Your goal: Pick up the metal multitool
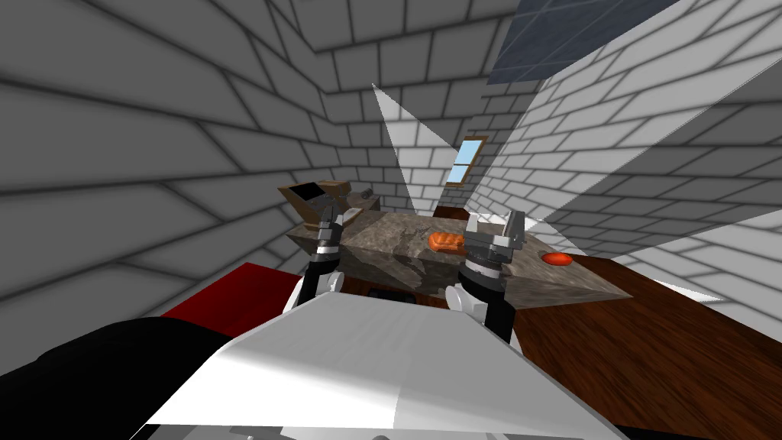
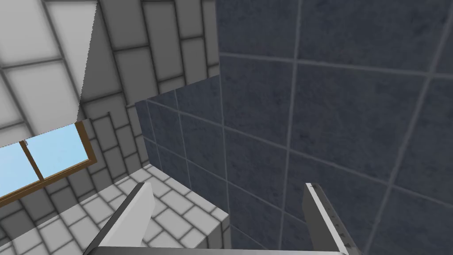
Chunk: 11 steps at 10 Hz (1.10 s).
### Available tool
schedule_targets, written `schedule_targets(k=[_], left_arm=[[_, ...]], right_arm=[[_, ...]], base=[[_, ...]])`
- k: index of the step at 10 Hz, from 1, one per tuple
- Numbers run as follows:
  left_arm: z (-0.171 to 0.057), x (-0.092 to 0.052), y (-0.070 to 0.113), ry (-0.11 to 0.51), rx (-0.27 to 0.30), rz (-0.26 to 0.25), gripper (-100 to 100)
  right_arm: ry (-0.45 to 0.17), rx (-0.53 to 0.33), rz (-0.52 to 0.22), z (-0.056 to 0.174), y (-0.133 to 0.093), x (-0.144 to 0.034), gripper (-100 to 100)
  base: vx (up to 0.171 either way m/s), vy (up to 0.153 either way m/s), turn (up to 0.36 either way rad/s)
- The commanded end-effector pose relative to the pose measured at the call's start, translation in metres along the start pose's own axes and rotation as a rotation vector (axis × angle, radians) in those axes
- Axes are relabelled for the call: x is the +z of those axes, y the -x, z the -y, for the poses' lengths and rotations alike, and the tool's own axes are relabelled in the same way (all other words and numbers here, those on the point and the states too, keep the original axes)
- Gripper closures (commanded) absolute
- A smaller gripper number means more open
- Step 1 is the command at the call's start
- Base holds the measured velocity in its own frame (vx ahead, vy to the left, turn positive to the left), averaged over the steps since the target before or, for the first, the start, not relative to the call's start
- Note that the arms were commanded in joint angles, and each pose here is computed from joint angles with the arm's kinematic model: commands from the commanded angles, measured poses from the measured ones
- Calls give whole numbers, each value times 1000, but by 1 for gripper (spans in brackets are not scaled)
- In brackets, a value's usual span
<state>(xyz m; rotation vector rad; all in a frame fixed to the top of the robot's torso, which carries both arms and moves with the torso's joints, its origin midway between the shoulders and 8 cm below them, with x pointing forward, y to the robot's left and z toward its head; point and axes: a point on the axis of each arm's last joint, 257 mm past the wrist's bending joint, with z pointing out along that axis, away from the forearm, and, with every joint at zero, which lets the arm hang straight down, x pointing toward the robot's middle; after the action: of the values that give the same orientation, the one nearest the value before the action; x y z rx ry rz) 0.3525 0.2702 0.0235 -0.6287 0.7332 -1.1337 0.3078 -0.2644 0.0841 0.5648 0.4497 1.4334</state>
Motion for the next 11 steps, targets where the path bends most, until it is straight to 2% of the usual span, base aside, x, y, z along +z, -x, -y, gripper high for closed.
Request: schedule_targets(k=[1,4,11], left_arm=[[0,0,0,0,0,0,0],[0,0,0,0,0,0,0],[0,0,0,0,0,0,0]], right_arm=[[-23,-31,-49,10,-7,-1,-100],[-81,-123,-116,39,-15,-5,-100],[-217,-356,-179,111,-9,-15,-100]], base=[[-20,9,13],[-63,27,16],[-101,14,12]])
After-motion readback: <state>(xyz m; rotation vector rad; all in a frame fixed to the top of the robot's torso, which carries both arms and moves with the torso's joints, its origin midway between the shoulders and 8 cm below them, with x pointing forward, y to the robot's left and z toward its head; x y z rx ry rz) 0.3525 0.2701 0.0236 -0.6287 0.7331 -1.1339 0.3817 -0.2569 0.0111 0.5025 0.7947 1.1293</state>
